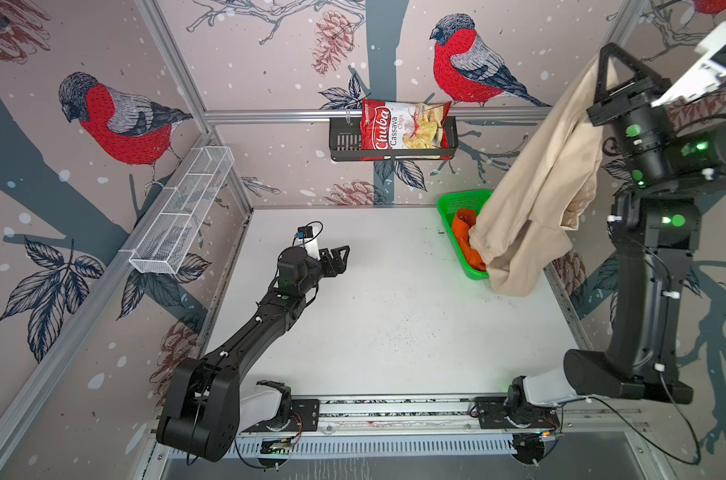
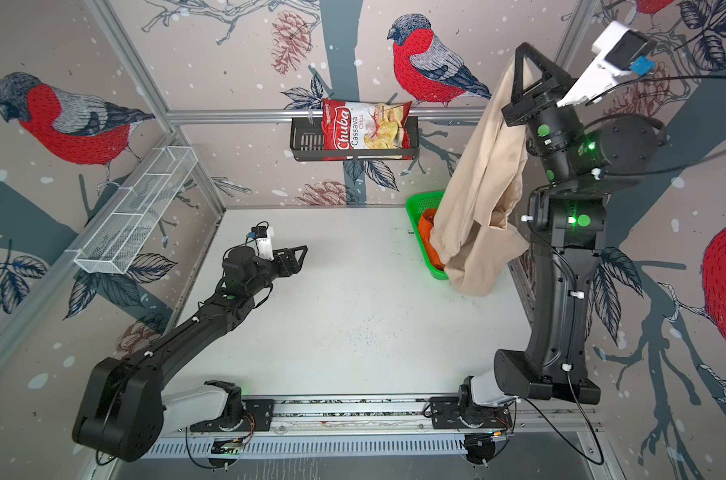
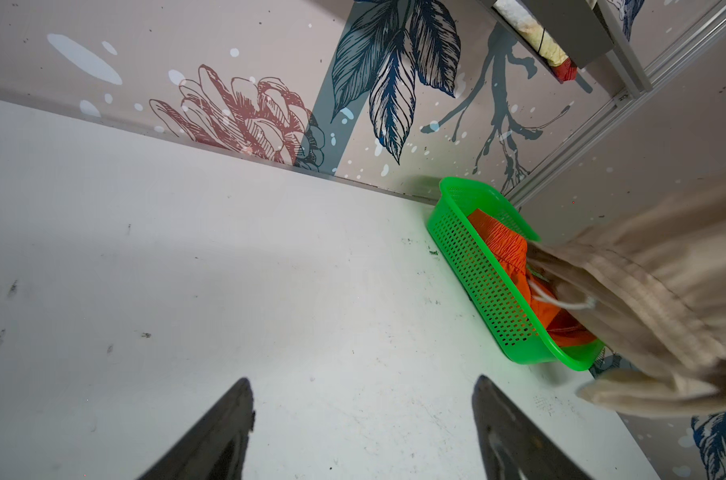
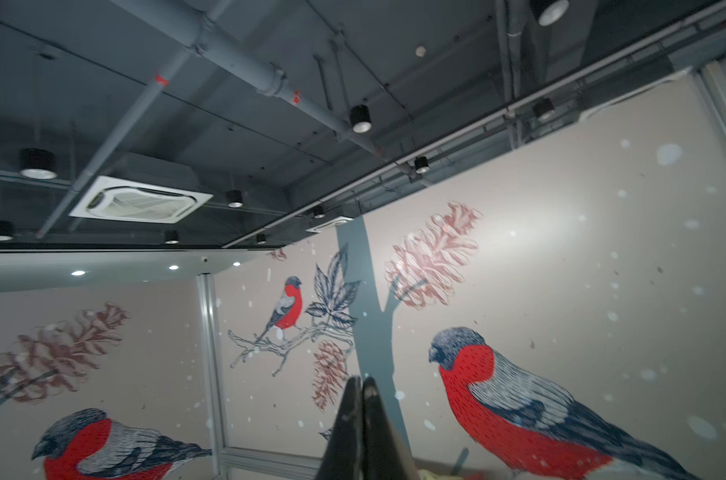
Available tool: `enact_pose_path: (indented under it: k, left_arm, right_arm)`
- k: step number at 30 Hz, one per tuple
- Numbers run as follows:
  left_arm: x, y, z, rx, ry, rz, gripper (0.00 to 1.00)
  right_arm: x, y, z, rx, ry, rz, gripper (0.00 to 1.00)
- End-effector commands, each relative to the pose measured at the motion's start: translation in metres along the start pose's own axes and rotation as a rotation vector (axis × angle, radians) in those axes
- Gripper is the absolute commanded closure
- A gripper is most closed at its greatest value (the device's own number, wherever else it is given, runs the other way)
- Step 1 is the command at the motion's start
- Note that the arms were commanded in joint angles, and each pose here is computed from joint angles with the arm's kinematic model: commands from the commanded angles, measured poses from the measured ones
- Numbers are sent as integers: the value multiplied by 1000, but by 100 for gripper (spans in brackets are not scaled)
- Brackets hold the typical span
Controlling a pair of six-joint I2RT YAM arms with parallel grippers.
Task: Fold and stack the shorts
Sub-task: 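Lift the beige shorts high out of the basket with the right gripper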
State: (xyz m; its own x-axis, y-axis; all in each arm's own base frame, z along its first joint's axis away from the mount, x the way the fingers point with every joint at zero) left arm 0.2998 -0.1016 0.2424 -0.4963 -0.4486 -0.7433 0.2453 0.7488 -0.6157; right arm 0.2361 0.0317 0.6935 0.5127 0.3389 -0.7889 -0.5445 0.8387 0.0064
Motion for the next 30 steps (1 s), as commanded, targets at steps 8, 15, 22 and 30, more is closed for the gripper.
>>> enact_pose_path:
  k: [8, 15, 22, 30]
  left_arm:
    - [-10, -27, -21, 190, -66, 120, 19]
    - [-14, -21, -32, 74, -114, 114, 19]
    - [-18, -10, -46, -103, -167, 81, 18]
    - [-11, -6, -59, -153, -151, 76, 18]
  right_arm:
    - [7, 51, 10, -290, 2, 187, 100]
    - [57, 100, 31, -415, 79, 281, 100]
    - [121, 159, 61, -519, 164, 367, 100]
    - [272, 165, 87, -333, 422, 398, 98]
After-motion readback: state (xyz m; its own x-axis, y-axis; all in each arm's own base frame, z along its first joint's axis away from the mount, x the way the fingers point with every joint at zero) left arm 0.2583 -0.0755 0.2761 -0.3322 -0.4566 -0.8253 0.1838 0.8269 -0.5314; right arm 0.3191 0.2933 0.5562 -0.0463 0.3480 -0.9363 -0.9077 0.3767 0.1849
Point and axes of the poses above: each gripper's point midway between its finger pads, its own z axis out along the fingers, its own y axis along the line the jaws close on, x = y × z, the point moved 9 cm from there along -z, back along the fingers, and after that the axes turned 9 degrees about -z, right-handed, at the moved point
